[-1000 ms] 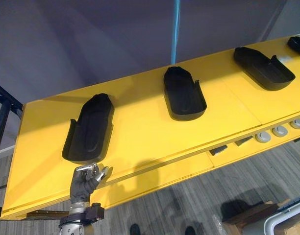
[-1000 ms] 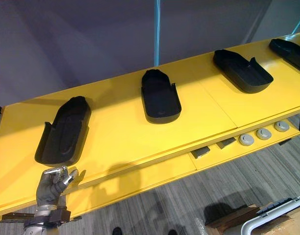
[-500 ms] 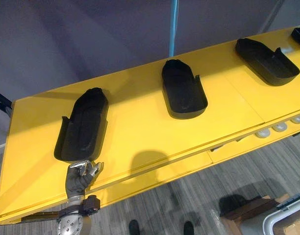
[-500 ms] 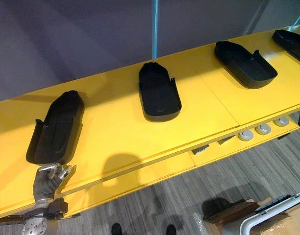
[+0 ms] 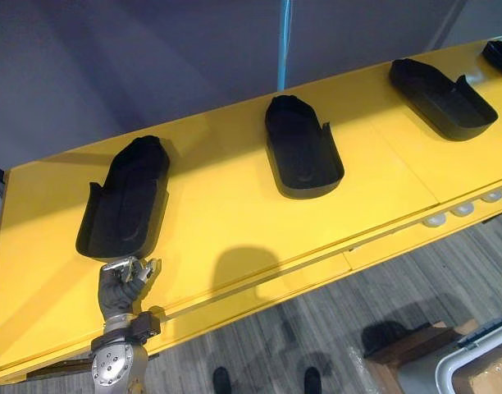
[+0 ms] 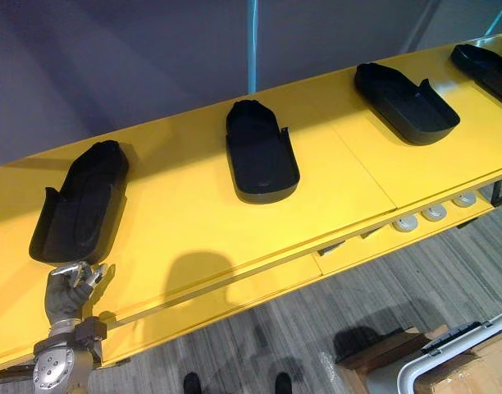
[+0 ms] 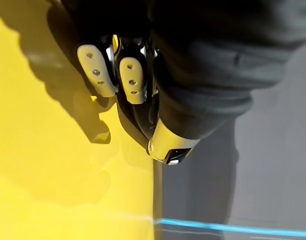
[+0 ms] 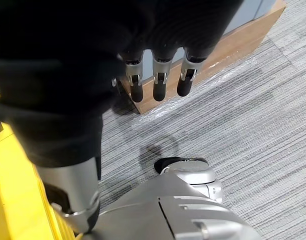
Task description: Walk over and take plastic housings, then place them on the shelf
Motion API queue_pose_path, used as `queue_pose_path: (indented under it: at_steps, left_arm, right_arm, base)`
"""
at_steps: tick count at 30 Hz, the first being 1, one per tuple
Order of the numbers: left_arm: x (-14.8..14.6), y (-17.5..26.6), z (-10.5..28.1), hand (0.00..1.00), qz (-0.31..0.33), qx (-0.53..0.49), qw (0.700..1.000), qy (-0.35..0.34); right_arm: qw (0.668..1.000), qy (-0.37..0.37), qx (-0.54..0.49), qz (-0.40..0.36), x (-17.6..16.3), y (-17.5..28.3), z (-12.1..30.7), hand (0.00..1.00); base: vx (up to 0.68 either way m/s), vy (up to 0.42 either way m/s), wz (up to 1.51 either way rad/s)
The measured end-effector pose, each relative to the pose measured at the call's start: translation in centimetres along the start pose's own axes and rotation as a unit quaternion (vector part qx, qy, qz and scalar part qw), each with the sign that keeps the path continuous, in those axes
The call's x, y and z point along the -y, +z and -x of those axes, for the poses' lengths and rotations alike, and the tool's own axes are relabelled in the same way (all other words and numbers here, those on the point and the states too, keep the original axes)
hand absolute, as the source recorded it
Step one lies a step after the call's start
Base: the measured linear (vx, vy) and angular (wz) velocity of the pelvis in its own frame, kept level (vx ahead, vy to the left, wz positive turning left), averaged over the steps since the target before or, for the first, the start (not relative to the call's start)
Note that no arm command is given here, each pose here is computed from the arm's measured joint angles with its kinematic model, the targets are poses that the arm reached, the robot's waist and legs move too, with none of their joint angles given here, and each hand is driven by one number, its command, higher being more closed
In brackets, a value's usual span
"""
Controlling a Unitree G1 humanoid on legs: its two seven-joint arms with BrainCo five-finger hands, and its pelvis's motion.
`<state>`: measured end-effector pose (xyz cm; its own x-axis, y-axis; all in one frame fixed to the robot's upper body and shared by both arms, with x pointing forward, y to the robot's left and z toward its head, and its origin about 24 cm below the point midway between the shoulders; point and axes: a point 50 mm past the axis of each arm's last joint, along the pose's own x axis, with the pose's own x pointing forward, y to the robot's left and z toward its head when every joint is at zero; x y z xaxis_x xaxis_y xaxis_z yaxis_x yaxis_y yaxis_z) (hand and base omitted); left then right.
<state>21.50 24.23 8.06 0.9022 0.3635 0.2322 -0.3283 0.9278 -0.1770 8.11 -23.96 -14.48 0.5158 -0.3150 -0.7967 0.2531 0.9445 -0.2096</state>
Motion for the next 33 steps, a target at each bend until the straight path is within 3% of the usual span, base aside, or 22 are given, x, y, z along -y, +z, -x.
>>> queue_pose_path:
  at_steps: [5, 6, 14, 20, 25, 29, 33]
  left_arm:
    - [1.1, 0.1, -0.5, 1.0, 0.013, 0.003, 0.999, -0.031]
    - [1.3, 0.2, -0.6, 0.0, 0.013, 0.005, 0.999, -0.036]
    - [3.9, 3.3, 0.5, 0.0, 0.053, 0.062, 0.99, -0.114]
    - [2.3, 7.4, 0.8, 0.0, 0.082, 0.173, 0.979, -0.068]
    - [-1.4, 8.3, 0.8, 0.0, -0.003, 0.206, 0.976, 0.065]
    - [-5.3, 6.6, 0.5, 0.0, -0.122, 0.153, 0.967, 0.166]
    - [-7.2, 4.8, 0.2, 0.0, -0.183, 0.091, 0.959, 0.195]
  right_arm:
    - [1.0, 0.001, 0.001, 0.0, -0.1, 0.1, -0.1, 0.0]
    - [1.0, 0.001, 0.0, 0.0, -0.1, 0.1, -0.1, 0.0]
    - [1.0, -0.001, -0.027, -0.012, 0.0, -1.0, 0.0, 0.0]
    - [0.999, -0.005, -0.048, -0.025, 0.1, -2.0, 0.2, 0.0]
    - [0.998, -0.013, -0.056, -0.035, 0.4, -2.4, 0.3, 0.0]
    - [0.998, -0.006, -0.056, -0.036, 0.4, -2.4, 0.3, 0.0]
    - [0.997, 0.0, -0.06, -0.041, 0.3, -2.6, 0.3, 0.0]
  base:
    - [-0.02, 0.001, 0.0]
    - [0.0, 0.0, 0.0]
    - [0.0, 0.0, 0.01]
    - [-0.04, 0.0, 0.18]
    - [-0.04, -0.003, 0.18]
    - [0.0, -0.002, 0.07]
    - [0.0, 0.0, 0.0]
